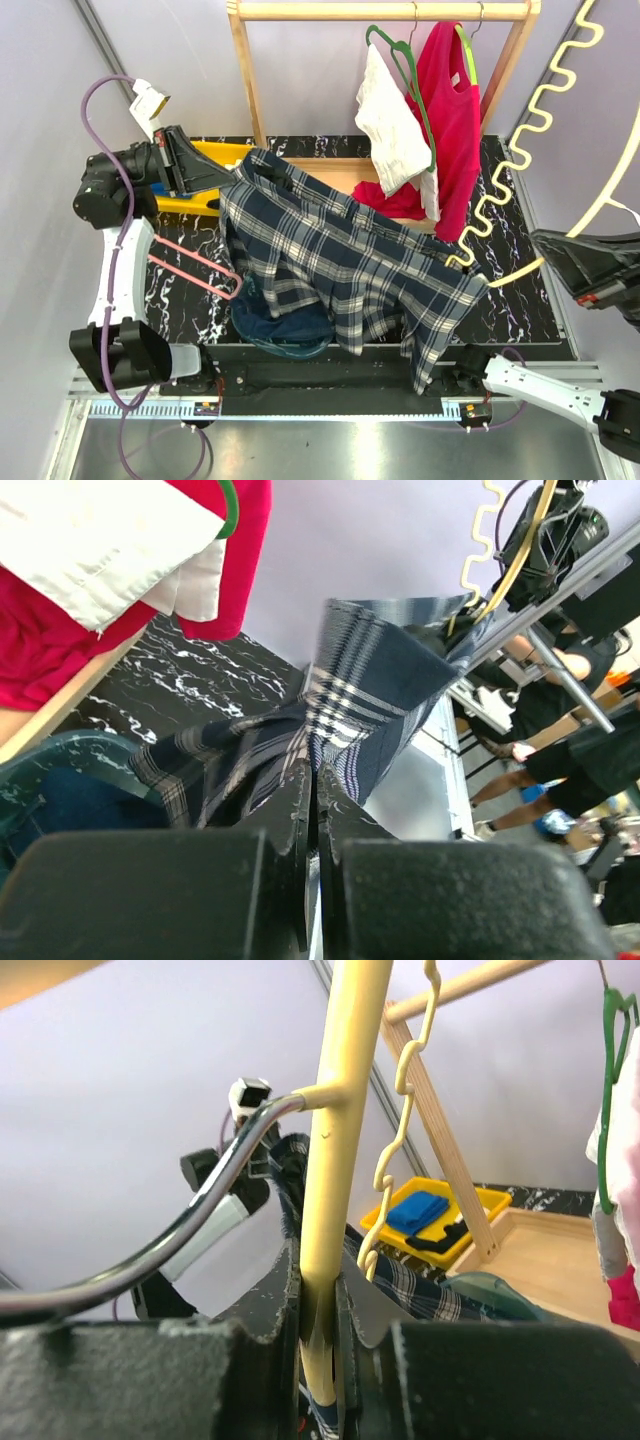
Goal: Remove the skirt from the hanger
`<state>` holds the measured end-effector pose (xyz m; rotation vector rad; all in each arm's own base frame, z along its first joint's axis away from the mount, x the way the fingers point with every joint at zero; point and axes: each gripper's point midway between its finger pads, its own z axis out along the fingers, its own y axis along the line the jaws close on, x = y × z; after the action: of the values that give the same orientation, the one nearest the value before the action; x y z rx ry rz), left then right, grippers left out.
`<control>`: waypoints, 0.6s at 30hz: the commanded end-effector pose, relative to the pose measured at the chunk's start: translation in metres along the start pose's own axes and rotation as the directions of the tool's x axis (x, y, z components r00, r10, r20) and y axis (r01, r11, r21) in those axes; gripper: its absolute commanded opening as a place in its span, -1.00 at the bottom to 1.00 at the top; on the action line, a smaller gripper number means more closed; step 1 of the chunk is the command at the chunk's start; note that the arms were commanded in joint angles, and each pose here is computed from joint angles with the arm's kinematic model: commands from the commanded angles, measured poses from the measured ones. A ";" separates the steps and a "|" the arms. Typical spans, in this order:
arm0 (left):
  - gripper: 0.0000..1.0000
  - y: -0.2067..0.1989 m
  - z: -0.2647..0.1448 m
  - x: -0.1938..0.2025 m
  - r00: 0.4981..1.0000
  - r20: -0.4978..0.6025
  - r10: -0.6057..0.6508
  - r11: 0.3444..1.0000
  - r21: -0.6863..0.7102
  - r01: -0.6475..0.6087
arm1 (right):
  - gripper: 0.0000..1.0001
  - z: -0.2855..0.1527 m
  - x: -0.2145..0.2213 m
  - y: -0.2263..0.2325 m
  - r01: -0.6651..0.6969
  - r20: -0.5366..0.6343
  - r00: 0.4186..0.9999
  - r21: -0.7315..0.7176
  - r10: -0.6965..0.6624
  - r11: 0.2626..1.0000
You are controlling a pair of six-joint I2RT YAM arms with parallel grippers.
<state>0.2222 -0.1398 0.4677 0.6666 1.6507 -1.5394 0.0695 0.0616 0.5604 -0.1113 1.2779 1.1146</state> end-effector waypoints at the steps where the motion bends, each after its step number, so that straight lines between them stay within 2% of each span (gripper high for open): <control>1: -1.00 0.000 -0.001 0.018 0.933 -0.081 0.351 0.936 -0.005 -0.353 | -1.00 0.031 0.015 0.006 0.036 -0.035 0.999 -0.021 -0.036 0.999; 3: -1.00 -0.008 0.010 0.029 0.922 -0.123 0.367 0.930 0.059 -0.362 | -1.00 0.044 0.018 0.012 0.057 -0.026 0.998 -0.046 -0.058 0.997; 5: -1.00 -0.009 0.021 0.045 0.924 -0.166 0.344 0.937 0.117 -0.328 | -1.00 0.068 0.013 0.021 0.085 0.055 0.995 -0.091 -0.080 0.992; 6: -1.00 -0.009 0.023 0.048 0.929 -0.168 0.330 0.942 0.127 -0.311 | -1.00 0.083 0.026 0.022 0.104 0.049 0.994 -0.109 -0.100 0.989; 7: -1.00 -0.009 0.031 0.059 0.937 -0.181 0.297 0.949 0.168 -0.268 | -1.00 0.095 0.013 0.033 0.113 0.121 0.988 -0.146 -0.096 0.983; 8: -1.00 -0.008 0.034 0.063 0.940 -0.189 0.285 0.950 0.184 -0.251 | -1.00 0.123 0.030 0.034 0.144 0.095 0.987 -0.144 -0.132 0.979; 10: -1.00 -0.011 0.043 0.075 0.942 -0.209 0.261 0.949 0.236 -0.211 | -1.00 0.148 0.029 0.051 0.174 0.122 0.981 -0.202 -0.152 0.964; 11: -1.00 -0.006 0.047 0.080 0.950 -0.217 0.225 0.955 0.244 -0.170 | -1.00 0.175 0.049 0.051 0.205 0.080 0.978 -0.204 -0.193 0.957; 12: -1.00 -0.005 0.049 0.084 0.955 -0.220 0.200 0.958 0.250 -0.143 | -1.00 0.181 0.039 0.062 0.218 0.101 0.975 -0.232 -0.200 0.948; 14: -1.00 0.005 0.050 0.094 0.965 -0.225 0.136 0.966 0.247 -0.078 | -1.00 0.200 0.046 0.065 0.251 0.087 0.968 -0.236 -0.236 0.939; 18: -1.00 0.037 0.038 0.128 0.959 -0.270 0.085 0.981 0.190 -0.033 | -1.00 0.194 0.021 0.073 0.276 0.125 0.959 -0.237 -0.253 0.931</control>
<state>0.2016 -0.2059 0.3933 0.7429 1.8075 -1.9373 0.1839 0.2769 0.5728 -0.4326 1.2538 1.0130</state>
